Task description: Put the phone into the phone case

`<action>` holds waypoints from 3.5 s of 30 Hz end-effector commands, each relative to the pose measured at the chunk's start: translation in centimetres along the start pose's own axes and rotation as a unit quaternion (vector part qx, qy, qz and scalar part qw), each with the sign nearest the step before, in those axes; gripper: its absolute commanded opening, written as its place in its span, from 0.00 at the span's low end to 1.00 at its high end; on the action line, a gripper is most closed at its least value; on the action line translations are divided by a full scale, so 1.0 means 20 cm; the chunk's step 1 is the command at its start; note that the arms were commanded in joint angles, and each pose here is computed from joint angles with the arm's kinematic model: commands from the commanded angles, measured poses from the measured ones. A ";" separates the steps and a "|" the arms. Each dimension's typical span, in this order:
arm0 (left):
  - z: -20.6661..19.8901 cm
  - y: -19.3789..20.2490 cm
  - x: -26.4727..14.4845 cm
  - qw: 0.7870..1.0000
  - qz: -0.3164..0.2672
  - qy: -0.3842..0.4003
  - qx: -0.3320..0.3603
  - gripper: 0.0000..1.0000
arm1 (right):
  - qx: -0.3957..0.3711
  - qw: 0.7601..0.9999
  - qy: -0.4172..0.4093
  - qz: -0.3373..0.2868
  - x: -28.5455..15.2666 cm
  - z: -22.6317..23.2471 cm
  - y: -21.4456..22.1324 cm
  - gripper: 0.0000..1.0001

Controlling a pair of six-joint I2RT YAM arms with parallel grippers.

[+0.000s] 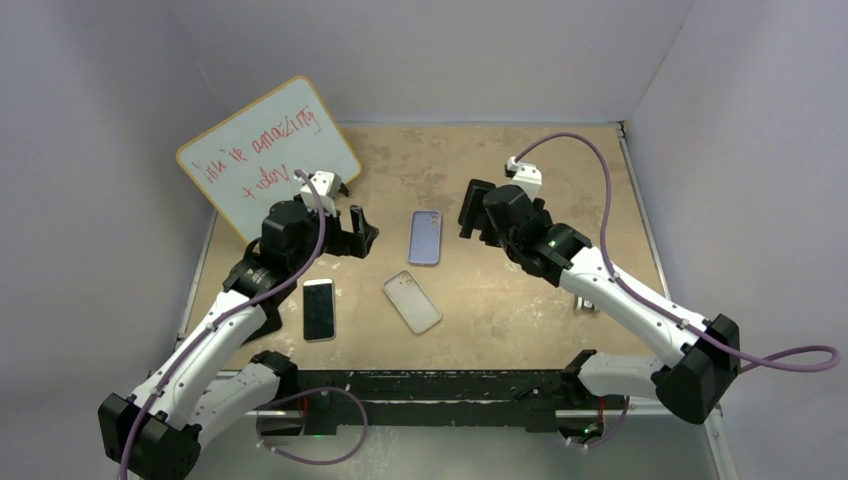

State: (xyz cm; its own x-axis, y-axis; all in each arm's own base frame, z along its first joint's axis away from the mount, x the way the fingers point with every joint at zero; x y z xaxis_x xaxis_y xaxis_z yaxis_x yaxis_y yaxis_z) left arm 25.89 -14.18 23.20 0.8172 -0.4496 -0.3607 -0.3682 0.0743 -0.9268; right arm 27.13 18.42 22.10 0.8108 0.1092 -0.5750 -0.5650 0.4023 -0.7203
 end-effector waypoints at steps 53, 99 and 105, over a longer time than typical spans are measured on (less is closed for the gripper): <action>0.07 0.03 0.00 0.999 0.023 -0.035 0.035 0.93 | -0.074 0.961 0.162 0.213 0.80 -0.85 -0.25 0.99; 0.07 0.05 0.03 0.998 0.031 -0.034 0.032 0.92 | 0.006 0.939 0.166 0.302 0.81 -0.84 0.08 0.86; 0.07 0.06 0.06 0.998 0.038 -0.030 0.027 0.92 | -0.037 0.931 0.175 0.319 0.75 -0.84 0.13 0.89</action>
State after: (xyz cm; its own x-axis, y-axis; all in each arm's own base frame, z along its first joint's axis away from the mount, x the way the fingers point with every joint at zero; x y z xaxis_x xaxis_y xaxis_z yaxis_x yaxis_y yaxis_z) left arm 26.22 -13.19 20.91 0.8010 -0.3834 -0.4598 -0.4273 0.1718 -0.8876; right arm 37.52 5.47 4.80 0.2743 0.0130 -0.9615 -0.9038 0.3451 -0.2532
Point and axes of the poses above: each gripper's point midway between its finger pads, its own x axis out along the fingers, its own z axis along the line the jaws close on, y = z × x, the point moved 3 cm from there along -x, back along the fingers, and after that the axes turned 10 degrees about x, right-handed, at the moved point
